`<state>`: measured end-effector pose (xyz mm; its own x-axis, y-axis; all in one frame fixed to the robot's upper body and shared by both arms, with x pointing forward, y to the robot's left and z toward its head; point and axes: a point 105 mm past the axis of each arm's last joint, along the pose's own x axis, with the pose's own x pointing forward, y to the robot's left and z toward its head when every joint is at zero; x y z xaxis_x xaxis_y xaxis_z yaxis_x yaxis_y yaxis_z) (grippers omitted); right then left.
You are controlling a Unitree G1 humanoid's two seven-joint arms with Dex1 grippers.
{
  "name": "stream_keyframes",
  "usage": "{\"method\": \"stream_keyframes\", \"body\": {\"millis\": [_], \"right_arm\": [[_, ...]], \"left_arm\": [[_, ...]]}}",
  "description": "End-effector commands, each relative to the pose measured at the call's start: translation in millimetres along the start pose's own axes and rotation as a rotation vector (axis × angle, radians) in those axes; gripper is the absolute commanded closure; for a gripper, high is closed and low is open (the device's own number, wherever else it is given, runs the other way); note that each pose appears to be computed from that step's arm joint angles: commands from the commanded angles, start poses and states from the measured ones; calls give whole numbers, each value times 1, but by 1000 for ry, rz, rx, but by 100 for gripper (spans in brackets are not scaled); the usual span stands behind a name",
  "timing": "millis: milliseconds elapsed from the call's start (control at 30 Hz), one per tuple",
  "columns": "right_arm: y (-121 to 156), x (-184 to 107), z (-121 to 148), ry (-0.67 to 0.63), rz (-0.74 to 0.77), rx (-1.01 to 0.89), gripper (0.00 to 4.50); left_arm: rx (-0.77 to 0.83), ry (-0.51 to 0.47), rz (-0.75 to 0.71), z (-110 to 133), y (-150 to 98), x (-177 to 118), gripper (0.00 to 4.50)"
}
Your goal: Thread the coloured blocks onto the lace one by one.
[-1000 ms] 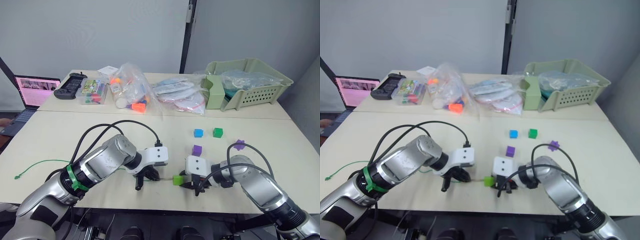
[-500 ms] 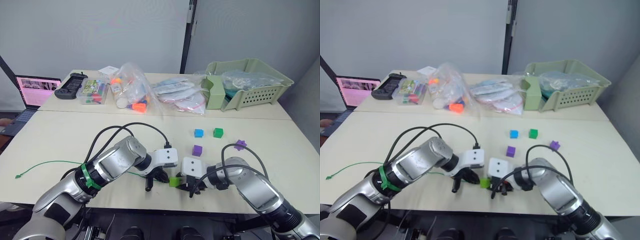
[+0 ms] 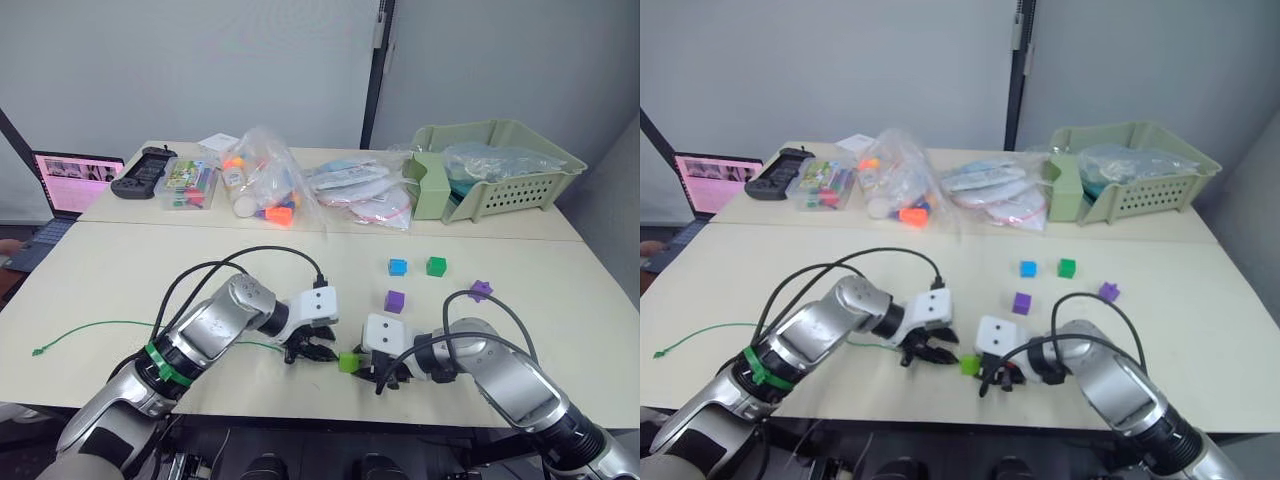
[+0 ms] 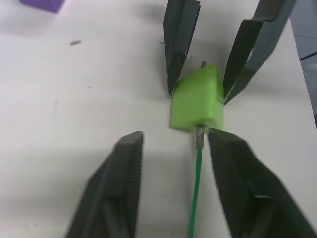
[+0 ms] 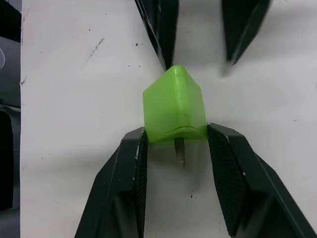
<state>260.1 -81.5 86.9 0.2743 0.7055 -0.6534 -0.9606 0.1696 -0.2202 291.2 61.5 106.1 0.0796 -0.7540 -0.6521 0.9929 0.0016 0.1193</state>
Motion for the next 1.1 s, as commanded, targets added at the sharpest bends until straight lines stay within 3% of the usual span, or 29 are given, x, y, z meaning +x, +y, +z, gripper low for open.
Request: {"method": "stream_keyframes", "body": {"millis": [33,367,600,867,1100], "right_arm": [[10,3,-5,18,32,26,319],[4,1,-6,27,9,37,319],[5,-1,-7,33,5,43,319],[5,-1,-7,36,-4,50,319],[5,3,-4,27,-2,50,319]], "left_arm": [[35,-3,6,-13,-3,-11,227],[50,1,41,-31,0,6,227],[39,-64,-37,-25,-12,14,441],[64,-84,-65,-18,-20,18,446],[71,-126,-25,2,-9,34,446]]}}
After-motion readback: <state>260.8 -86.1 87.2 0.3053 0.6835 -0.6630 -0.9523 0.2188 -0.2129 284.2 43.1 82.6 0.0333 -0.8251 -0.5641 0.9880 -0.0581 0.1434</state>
